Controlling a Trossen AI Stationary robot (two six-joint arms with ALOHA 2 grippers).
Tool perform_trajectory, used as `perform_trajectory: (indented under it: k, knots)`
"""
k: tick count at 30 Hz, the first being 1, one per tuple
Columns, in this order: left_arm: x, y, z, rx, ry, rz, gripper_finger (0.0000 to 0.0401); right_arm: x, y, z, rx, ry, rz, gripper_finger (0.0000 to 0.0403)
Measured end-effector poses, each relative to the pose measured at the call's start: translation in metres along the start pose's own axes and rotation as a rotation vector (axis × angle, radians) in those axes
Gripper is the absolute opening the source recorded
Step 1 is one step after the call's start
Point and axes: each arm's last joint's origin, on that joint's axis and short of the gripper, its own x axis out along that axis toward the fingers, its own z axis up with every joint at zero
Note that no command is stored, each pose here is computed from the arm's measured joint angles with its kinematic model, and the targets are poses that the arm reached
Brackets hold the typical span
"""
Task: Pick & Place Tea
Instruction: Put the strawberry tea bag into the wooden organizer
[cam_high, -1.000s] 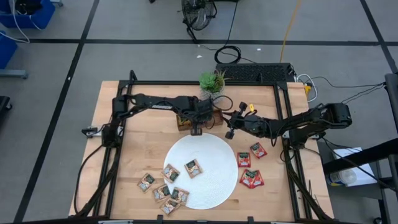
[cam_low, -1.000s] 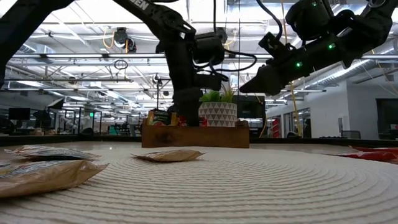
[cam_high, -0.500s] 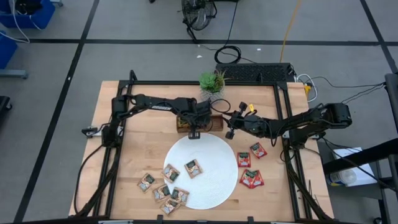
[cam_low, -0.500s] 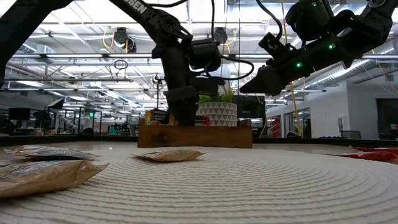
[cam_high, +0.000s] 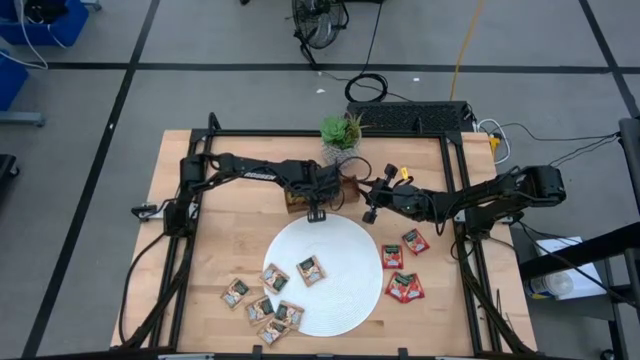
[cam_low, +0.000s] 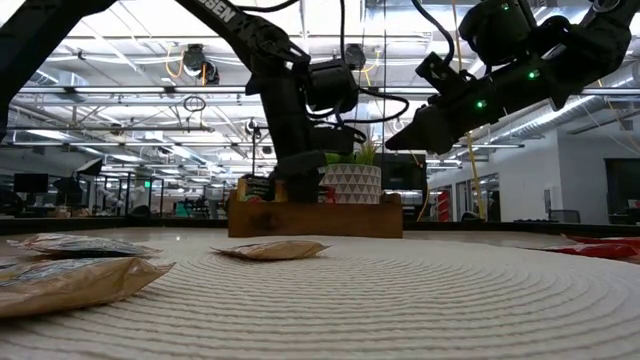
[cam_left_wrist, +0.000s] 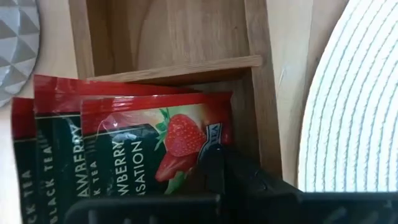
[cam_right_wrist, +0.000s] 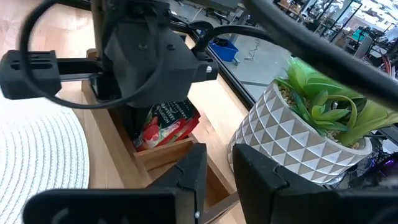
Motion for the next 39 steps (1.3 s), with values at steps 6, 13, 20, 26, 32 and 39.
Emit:
perform_trajectory:
  k: [6, 13, 20, 26, 32, 39]
  knots:
    - [0.0, -0.006, 0.001, 0.018, 0.006, 0.042, 0.0002, 0.0, 0.0, 0.0, 0.0, 0.0, 0.0, 0.0064]
    - [0.0, -0.007, 0.0, 0.025, 0.021, 0.122, 0.0002, 0.0, 0.0, 0.0, 0.008, 0.0, 0.0, 0.0063]
    - [-0.001, -0.014, 0.001, 0.071, 0.031, 0.208, 0.0002, 0.0, 0.0, 0.0, 0.007, 0.0, 0.001, 0.0063]
    - [-0.002, -0.02, 0.002, 0.102, 0.034, 0.237, 0.0001, 0.0, 0.0, 0.0, 0.007, 0.0, 0.001, 0.0062]
    - [-0.003, -0.023, 0.003, 0.152, 0.045, 0.299, 0.0001, 0.0, 0.0, 0.0, 0.007, 0.0, 0.001, 0.0061]
    - [-0.004, -0.026, 0.004, 0.162, 0.044, 0.37, 0.0001, 0.0, 0.0, 0.0, 0.007, 0.0, 0.001, 0.0061]
